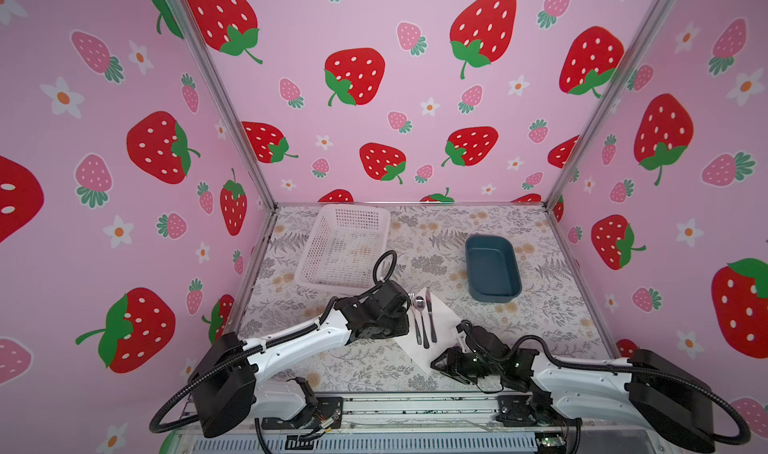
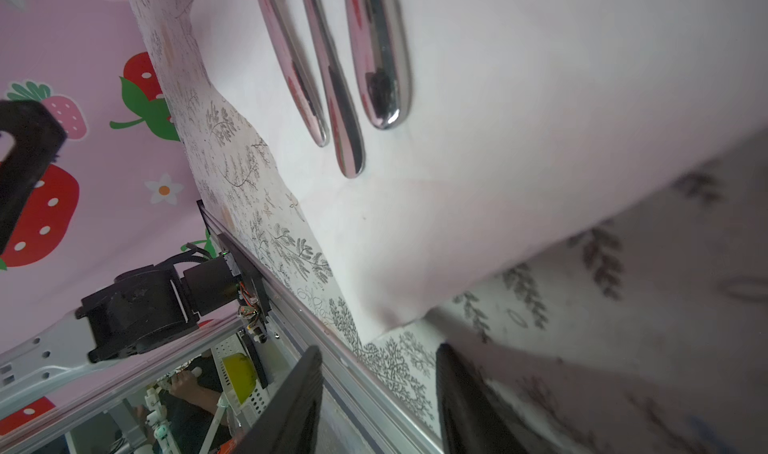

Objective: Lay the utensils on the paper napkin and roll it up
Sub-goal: 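Move the right gripper down to the napkin corner nearest the robot, then pinch the near napkin corner with the right gripper and lift it over the utensil handles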

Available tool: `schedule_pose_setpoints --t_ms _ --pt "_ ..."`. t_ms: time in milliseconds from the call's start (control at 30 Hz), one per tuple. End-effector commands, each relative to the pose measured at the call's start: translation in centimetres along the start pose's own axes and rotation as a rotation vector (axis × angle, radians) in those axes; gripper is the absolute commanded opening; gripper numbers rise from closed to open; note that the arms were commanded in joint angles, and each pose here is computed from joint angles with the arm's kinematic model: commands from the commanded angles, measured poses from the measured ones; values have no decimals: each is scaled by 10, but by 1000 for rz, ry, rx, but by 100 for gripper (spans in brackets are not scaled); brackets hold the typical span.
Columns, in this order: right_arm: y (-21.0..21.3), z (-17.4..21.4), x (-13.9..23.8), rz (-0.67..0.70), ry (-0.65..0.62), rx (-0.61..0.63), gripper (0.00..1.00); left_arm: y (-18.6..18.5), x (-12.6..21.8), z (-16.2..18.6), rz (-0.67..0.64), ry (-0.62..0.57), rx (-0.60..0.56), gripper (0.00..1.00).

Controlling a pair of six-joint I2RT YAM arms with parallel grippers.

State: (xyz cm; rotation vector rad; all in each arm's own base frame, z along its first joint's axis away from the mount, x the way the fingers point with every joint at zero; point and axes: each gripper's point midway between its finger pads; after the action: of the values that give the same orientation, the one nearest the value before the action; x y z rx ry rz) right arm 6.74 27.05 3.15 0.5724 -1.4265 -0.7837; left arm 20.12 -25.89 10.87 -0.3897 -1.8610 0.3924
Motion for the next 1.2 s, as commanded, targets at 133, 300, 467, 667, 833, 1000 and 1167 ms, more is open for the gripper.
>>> schedule_pose_setpoints --t_ms 133,300,467,667,833,1000,1167 --pt "-5 2 -4 -10 -27 -116 47 -1 9 -5 40 -22 -26 37" --pt "-4 1 -8 -11 -29 -128 47 0 9 -7 37 -13 -29 37" --pt "-8 -5 -8 -8 -63 -150 48 -1 12 -8 42 -10 -39 37" --pt "4 -7 -10 -57 -67 -145 48 -1 10 -8 38 -2 -45 37" --pt "10 -7 -13 -82 -61 -137 48 -4 8 -7 57 1 -31 37" --pt "23 -8 -15 -127 -54 -112 48 -6 9 -6 57 16 -47 38" --pt "45 -16 -11 -183 -98 -63 48 -5 11 -5 52 18 -50 38"
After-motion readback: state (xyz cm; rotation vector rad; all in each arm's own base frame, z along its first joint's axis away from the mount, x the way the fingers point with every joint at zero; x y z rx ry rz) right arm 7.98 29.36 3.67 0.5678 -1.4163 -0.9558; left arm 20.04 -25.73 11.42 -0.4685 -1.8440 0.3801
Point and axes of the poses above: each gripper's point midway between its finger pads, its own x axis back along the fingers, its own y axis along the line the jaws close on, z = x × y, and after that the axes turned 4 degrees about -x, right-handed
